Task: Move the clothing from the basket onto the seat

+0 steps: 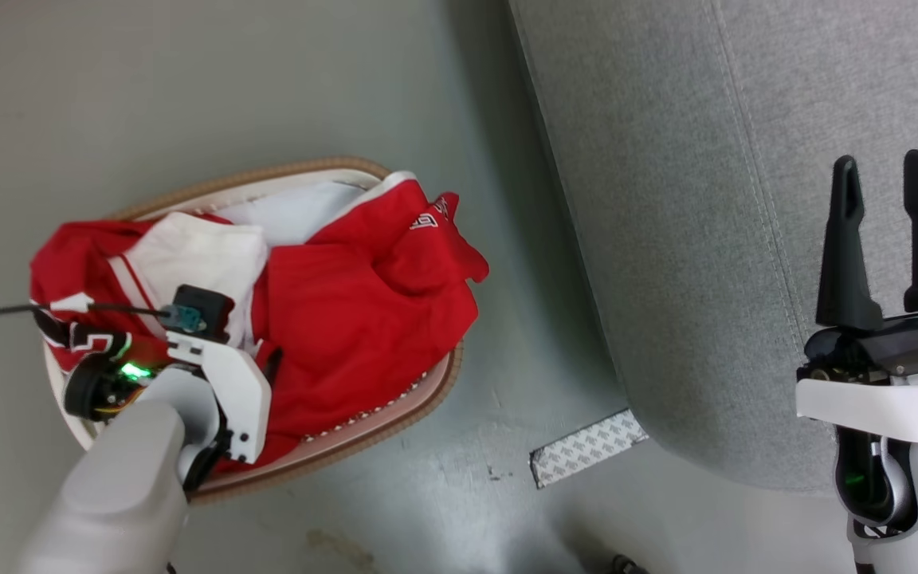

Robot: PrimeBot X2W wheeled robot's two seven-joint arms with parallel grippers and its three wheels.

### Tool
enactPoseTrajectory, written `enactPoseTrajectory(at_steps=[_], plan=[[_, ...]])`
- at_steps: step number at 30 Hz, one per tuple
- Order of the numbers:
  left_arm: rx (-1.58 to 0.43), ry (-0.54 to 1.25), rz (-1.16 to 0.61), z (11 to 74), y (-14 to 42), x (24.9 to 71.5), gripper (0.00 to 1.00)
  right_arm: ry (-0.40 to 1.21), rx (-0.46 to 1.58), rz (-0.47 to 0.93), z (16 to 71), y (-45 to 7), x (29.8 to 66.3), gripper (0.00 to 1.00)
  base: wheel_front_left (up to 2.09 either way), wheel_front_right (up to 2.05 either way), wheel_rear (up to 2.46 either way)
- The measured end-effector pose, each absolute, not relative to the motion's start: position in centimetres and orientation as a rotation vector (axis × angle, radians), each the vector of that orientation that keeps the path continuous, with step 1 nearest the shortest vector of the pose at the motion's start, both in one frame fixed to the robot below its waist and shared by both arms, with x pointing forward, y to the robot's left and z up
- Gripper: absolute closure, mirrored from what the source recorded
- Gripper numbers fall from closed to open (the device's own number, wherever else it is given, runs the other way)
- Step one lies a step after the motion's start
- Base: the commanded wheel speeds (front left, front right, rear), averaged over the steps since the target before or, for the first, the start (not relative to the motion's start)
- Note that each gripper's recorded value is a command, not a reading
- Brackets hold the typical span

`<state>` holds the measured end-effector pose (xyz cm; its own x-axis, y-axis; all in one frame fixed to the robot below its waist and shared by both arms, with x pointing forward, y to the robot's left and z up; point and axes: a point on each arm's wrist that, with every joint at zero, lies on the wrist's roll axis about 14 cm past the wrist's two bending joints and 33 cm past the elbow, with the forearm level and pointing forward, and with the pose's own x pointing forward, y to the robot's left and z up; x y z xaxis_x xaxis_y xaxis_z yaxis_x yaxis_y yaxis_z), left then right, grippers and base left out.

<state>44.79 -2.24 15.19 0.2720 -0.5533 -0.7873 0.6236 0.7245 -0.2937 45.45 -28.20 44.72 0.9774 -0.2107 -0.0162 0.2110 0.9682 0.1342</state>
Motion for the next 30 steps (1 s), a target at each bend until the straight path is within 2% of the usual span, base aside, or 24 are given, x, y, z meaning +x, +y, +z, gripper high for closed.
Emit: enactPoseTrajectory(at_steps=[10, 16, 17, 18, 19, 20, 21, 30], plan=[[0.13, 1.331, -0.85, 10.4, -1.6, 40.5, 0.0, 0.073, 0.152, -0.229, 41.6, -28.5, 45.8, 0.0, 0.0, 0.0, 0.0], [0.147, 1.428, -0.914, 9.4, -1.9, 38.5, 0.0, 0.092, 0.156, -0.229, 40.7, -28.5, 46.1, 0.0, 0.0, 0.0, 0.0], [0.146, 1.429, -0.918, 9.3, -1.9, 38.5, 0.04, 0.093, 0.158, -0.229, 40.6, -28.5, 46.1, 0.0, 0.0, 0.0, 0.0], [0.151, 1.431, -0.924, 9.3, -1.9, 38.5, 0.29, 0.095, 0.158, -0.229, 40.6, -28.5, 46.1, 0.0, 0.0, 0.0, 0.0], [0.154, 1.432, -0.931, 9.2, -1.9, 38.5, 0.59, 0.097, 0.158, -0.228, 40.5, -28.5, 46.1, 0.0, 0.0, 0.0, 0.0], [0.151, 1.43, -0.938, 9.3, -2.1, 38.5, 0.97, 0.098, 0.158, -0.227, 40.4, -28.4, 46.1, 0.0, 0.0, 0.0, 0.0], [0.143, 1.429, -0.944, 9.3, -2.2, 38.4, 1.0, 0.098, 0.159, -0.226, 40.4, -28.4, 46.1, 0.0, 0.0, 0.0, 0.0], [0.113, 1.337, -0.956, 11.3, -2.6, 39.7, 1.0, 0.071, 0.164, -0.217, 41.4, -28.2, 46.3, 0.0, 0.0, 0.0, 0.0]])
